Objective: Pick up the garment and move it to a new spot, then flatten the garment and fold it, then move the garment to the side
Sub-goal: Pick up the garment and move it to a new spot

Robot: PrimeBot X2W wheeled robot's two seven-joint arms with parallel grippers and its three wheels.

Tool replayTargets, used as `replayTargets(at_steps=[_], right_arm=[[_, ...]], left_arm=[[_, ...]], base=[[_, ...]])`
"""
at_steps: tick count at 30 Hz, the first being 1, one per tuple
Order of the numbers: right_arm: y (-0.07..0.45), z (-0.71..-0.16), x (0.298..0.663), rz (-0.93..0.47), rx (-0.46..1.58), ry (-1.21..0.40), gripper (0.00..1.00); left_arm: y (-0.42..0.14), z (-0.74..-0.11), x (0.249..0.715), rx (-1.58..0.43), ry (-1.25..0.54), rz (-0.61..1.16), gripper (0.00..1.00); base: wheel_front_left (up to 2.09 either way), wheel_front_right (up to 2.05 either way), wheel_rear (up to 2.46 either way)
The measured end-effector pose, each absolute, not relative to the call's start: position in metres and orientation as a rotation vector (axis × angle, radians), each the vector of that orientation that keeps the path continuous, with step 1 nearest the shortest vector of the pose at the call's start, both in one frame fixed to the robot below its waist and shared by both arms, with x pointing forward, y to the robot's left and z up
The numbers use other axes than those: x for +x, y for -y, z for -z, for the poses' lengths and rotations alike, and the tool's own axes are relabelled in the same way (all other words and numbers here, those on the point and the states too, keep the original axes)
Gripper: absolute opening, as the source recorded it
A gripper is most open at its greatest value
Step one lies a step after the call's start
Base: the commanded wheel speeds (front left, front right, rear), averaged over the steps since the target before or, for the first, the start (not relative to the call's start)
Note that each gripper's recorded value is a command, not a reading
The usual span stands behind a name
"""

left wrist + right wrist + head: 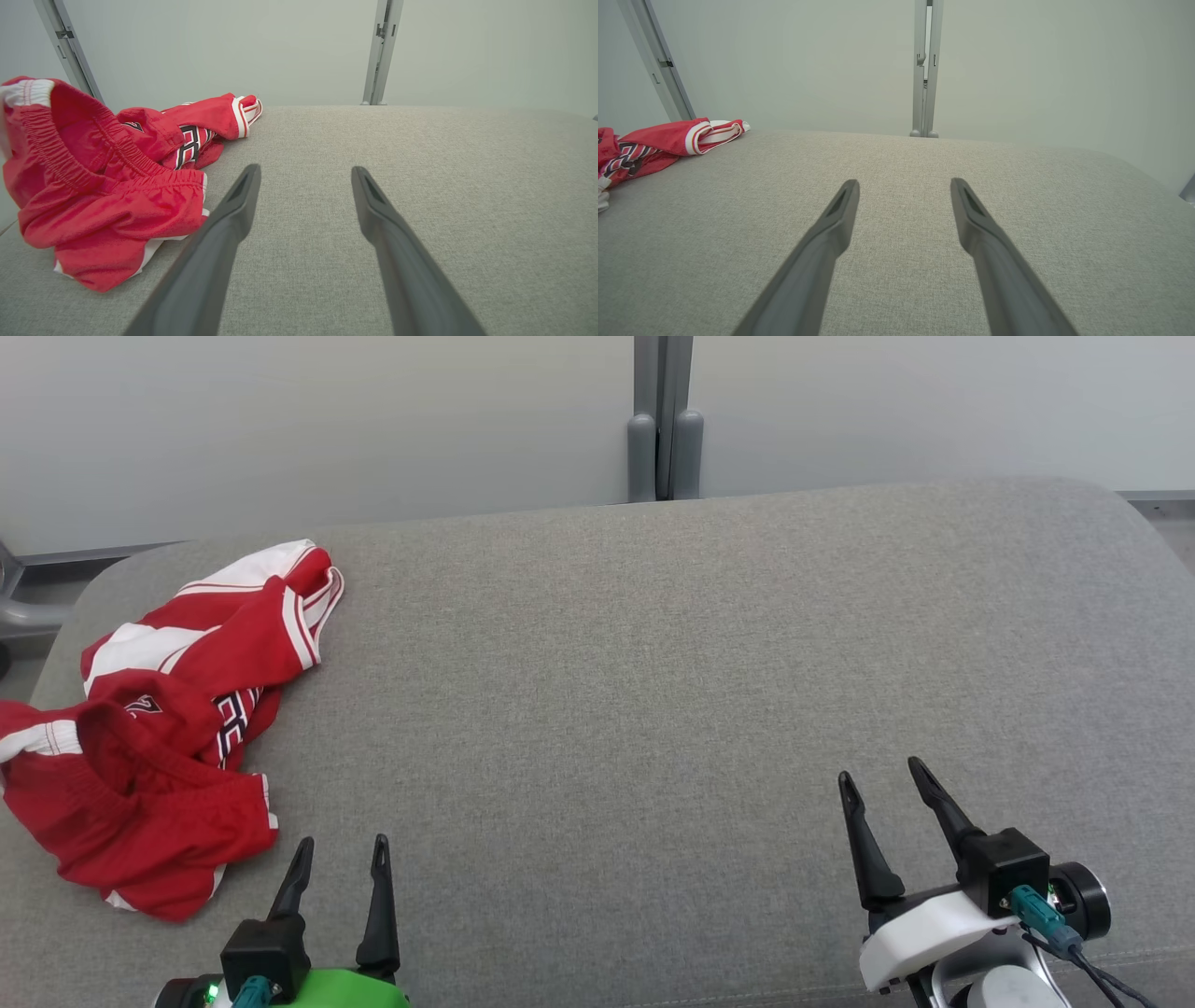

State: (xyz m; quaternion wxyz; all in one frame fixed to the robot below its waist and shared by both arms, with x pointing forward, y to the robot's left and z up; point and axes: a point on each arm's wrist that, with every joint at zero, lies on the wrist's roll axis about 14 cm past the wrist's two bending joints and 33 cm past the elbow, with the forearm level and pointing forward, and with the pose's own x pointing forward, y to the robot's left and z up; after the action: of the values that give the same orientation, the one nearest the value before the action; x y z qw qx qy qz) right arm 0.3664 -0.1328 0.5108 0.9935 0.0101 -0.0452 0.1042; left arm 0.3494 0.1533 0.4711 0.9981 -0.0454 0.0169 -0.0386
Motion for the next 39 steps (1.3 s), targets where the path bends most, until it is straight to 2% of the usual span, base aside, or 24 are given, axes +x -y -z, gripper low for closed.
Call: replayTargets(at_steps=[15,30,39], right_arm=[[0.124,-0.510,0.372,-0.235,0.030,0.088,1.00],[0.046,-0.511,0.390,-0.461,0.046,0.086,1.00],[0.006,-0.507,0.393,-0.572,0.047,0.075,1.00]], left_arm=[[-0.166,-0.472,0.344,-0.092,-0.029,0.039,1.00],[-0.244,-0.474,0.302,-0.103,-0.010,-0.223,1.00],[-0.271,-0.470,0.274,-0.111,-0.018,-0.335,1.00]], base=[[0.00,0.00,0.00],[0.00,0.00,0.00],[0.00,0.00,0.00]])
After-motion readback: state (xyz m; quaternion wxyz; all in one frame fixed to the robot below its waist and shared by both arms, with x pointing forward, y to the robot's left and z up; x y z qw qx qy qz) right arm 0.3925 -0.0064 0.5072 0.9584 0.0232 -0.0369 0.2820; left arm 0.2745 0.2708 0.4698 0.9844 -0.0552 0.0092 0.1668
